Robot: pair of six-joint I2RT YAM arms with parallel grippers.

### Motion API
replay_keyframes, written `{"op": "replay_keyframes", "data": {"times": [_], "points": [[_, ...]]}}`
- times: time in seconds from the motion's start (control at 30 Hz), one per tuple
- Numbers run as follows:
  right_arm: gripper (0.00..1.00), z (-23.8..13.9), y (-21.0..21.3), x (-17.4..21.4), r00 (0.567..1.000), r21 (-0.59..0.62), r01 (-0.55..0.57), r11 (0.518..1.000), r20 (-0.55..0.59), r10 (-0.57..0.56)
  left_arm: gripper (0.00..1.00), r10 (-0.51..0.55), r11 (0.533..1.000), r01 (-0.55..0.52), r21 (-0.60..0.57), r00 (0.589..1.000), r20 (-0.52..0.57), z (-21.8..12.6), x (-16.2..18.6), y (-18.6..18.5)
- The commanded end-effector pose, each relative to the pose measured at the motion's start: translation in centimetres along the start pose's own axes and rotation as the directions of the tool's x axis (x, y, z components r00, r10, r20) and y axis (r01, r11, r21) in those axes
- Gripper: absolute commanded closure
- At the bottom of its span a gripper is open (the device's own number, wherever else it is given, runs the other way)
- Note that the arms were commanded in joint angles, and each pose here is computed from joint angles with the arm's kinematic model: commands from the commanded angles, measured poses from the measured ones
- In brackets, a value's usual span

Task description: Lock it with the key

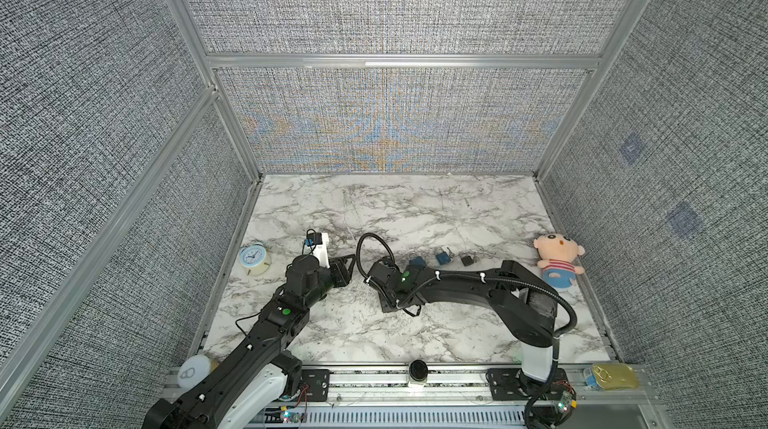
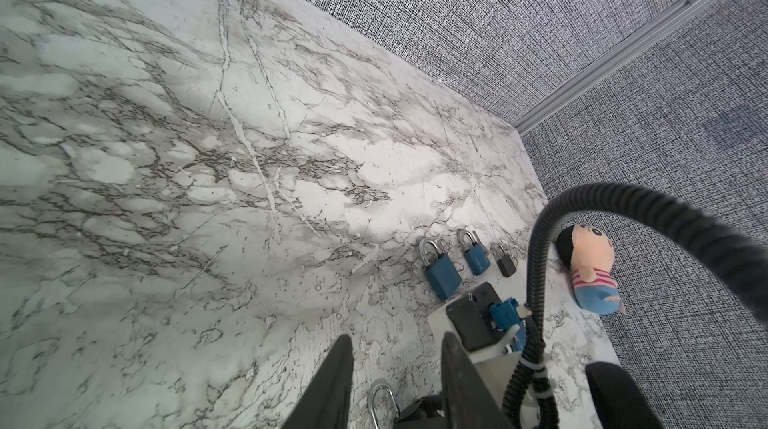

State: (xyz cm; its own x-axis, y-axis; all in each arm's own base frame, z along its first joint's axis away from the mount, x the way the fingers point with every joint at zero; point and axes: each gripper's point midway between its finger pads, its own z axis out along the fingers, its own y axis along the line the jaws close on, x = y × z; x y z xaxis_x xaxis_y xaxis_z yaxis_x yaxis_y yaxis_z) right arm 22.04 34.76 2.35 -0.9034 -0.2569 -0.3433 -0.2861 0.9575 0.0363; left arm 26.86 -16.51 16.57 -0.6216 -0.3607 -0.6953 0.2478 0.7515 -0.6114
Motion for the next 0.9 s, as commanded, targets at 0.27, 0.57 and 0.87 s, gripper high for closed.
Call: {"op": "replay_keyframes", "data": {"times": [0.27,0.57,0.87], "points": [[0.83,-2.0,0.1,-0.9,0.999,-0.126,-0.04,0.991,0.027,0.043,0.62,0.023,0.999,-0.021,0.028,0.998,-0.051,0.5,0.4,-0.7],[0.84,-5.3,-0.2,-3.1,0.993,-0.215,-0.023,0.976,0.112,0.048,0.63,0.031,0.998,-0.024,0.061,0.993,-0.112,1.8,1.5,-0.9],[0.84,-8.1,-0.6,-5.2,0.982,-0.282,-0.015,0.959,0.177,0.067,0.62,0.07,0.961,-0.003,0.277,0.971,-0.231,3.1,3.4,-4.3]]}}
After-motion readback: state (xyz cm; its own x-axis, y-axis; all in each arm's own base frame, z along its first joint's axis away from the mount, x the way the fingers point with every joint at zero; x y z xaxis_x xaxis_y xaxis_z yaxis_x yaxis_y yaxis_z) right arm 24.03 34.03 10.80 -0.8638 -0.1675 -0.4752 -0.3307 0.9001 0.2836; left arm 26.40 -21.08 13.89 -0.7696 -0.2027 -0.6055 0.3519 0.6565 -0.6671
